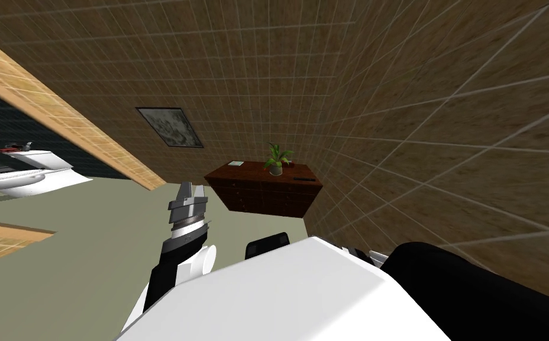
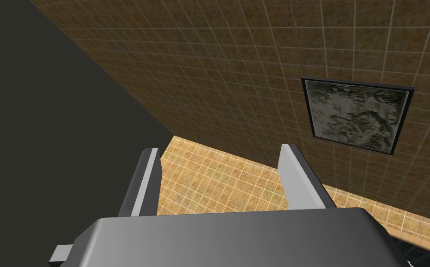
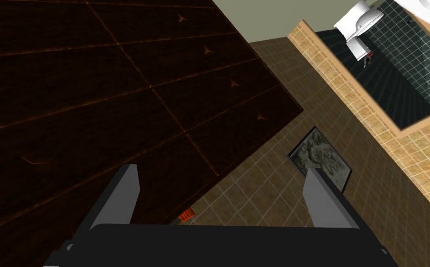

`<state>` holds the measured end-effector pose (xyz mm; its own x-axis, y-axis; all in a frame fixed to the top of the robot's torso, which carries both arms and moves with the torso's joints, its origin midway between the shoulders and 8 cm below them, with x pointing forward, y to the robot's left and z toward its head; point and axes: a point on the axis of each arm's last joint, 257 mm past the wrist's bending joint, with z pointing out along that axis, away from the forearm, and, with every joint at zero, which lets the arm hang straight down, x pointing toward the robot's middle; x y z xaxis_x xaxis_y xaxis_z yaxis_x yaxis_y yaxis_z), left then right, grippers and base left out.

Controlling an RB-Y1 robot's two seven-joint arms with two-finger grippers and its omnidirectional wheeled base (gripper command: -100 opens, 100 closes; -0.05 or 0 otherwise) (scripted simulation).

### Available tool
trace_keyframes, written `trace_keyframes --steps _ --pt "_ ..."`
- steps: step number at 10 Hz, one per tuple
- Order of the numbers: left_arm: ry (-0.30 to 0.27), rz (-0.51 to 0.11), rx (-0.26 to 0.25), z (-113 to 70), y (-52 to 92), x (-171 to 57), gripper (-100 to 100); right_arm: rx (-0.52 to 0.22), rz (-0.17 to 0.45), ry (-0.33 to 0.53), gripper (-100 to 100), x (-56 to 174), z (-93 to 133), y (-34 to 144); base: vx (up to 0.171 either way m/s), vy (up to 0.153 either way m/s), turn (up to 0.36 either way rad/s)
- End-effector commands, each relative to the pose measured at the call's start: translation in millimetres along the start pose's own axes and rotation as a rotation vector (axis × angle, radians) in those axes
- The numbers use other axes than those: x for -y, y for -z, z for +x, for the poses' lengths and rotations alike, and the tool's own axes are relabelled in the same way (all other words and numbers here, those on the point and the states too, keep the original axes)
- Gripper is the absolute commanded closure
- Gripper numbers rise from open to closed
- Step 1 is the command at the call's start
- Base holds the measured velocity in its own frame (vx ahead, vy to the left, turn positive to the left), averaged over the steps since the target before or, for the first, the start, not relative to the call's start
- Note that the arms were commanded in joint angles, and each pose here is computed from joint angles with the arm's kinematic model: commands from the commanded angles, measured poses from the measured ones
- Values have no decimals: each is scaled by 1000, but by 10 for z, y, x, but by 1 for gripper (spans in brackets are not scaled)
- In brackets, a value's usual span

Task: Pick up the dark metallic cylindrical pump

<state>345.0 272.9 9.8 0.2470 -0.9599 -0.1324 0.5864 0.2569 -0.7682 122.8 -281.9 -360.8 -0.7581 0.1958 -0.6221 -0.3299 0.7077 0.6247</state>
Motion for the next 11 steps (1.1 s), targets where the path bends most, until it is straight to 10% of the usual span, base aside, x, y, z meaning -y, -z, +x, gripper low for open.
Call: trace_keyframes --steps 1,11 --pt "0 0 0 0 0 0 0 -74 61 33 -100 259 146 206 -3 33 253" --pt "0 0 0 0 0 0 0 -424 314 264 -100 1361 138 1460 16 13 125"
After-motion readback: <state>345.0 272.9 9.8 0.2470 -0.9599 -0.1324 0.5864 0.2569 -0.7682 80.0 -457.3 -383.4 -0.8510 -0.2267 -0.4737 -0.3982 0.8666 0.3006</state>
